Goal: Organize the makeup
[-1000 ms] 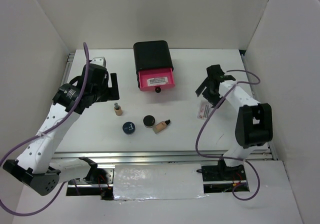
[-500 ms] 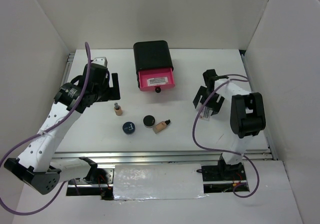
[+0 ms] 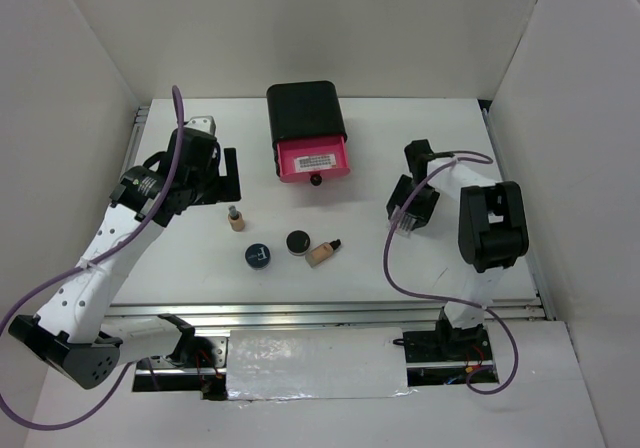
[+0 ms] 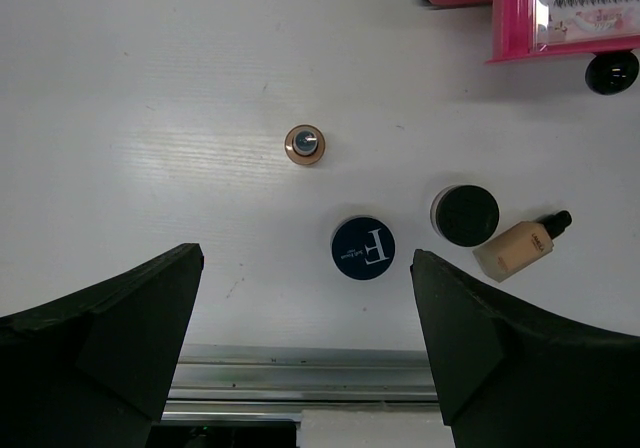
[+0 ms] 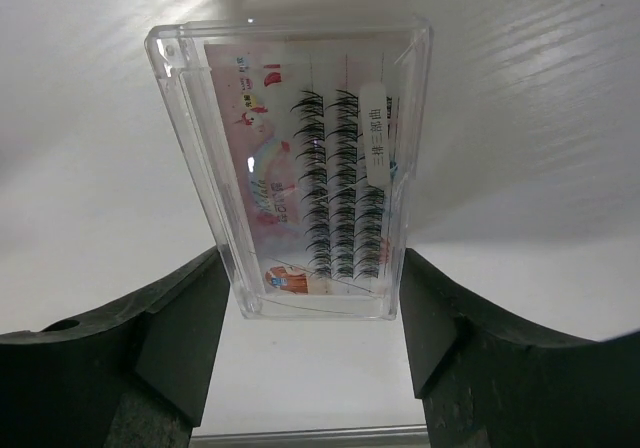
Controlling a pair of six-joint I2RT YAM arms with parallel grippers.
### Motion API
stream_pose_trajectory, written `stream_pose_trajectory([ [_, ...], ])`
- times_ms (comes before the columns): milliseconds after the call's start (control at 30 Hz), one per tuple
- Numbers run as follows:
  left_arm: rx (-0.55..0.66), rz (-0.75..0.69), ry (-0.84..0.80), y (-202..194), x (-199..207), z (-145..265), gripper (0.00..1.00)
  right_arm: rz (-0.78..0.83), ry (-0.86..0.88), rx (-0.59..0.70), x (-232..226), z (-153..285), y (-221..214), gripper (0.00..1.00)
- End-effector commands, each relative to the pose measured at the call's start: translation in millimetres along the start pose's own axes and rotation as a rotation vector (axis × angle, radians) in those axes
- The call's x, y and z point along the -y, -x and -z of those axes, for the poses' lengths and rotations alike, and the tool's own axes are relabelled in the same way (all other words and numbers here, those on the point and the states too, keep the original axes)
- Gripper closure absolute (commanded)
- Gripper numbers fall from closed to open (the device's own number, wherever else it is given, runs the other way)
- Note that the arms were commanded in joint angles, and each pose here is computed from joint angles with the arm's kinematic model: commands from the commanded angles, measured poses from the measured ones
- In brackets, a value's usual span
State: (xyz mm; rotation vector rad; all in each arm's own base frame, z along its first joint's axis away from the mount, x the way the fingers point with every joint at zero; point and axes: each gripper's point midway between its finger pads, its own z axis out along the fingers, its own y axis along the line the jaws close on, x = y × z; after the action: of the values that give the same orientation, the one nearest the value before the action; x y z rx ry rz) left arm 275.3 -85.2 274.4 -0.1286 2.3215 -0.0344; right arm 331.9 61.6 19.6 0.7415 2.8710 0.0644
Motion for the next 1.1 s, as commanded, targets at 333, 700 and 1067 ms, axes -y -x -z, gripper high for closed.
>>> stream_pose_trajectory([
  [333,0.042,-0.01,0.006,15,0,5,0.01,-0.217,0.659,0.4,-153,207,37,0.53],
  [700,0.062,0.022,-0.018,19,0,18,0.01,-0.546,0.902,0.371,-271,257,11,0.53],
  [1067,0.093,0.026,-0.004,10,-14,31,0.01,-0.689,0.771,0.322,-310,215,2,0.46],
])
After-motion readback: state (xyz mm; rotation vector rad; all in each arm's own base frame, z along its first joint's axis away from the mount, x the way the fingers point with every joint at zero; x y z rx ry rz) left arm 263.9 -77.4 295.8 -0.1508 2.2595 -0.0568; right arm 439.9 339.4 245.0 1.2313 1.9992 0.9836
